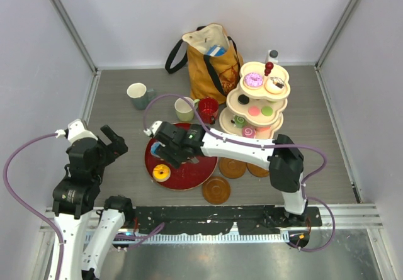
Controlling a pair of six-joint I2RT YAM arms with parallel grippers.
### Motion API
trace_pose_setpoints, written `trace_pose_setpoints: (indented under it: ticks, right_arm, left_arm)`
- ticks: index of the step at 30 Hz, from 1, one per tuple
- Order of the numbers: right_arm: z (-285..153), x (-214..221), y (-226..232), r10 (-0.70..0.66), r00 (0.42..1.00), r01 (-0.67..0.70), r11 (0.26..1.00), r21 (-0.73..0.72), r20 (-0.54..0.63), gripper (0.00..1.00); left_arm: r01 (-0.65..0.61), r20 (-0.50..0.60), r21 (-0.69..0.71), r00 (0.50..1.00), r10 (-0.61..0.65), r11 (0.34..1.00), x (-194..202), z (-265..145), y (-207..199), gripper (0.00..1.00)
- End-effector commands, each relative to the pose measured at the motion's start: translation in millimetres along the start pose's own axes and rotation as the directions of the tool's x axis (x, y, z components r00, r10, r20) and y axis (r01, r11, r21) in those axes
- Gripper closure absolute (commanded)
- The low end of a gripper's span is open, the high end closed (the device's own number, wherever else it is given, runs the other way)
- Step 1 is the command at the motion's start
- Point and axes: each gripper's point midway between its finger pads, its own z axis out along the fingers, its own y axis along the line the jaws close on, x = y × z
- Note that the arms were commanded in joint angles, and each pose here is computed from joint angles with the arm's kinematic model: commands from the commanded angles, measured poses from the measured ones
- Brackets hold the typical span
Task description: Serve the afternoon tea
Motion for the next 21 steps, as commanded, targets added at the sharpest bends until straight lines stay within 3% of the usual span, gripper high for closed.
trace_pose_setpoints:
  ticks: [1,5,9,21]
  right_arm:
    - [3,-23,4,-0.004,0.999,0.005,1.0,-0.004,0.055,0.33]
    - [7,-27,1,0.008,0.998,-0.009,1.0,0.024,0.057,0.36]
    - [-3,-32,-4,0.023,0.996,-0.027,0.999,0.045,0.081,0.51]
    - [-79,-40,-48,0.102,0.969,-0.144,0.974,0.176,0.227,0.52]
  left_arm:
    - [0.012,0.021,-0.001,1.0,-0.012,1.0,-3,0,0,0.0]
    - [0.012,0.016,0.001,1.0,-0.013,1.0,-3,1,-1,0.0]
    - [0.007,0.009,0.015,1.0,-0.007,1.0,-2,2,-4,0.0]
    - [-0.029,-0.047,0.124,0.998,0.035,0.992,7,6,-25,0.0]
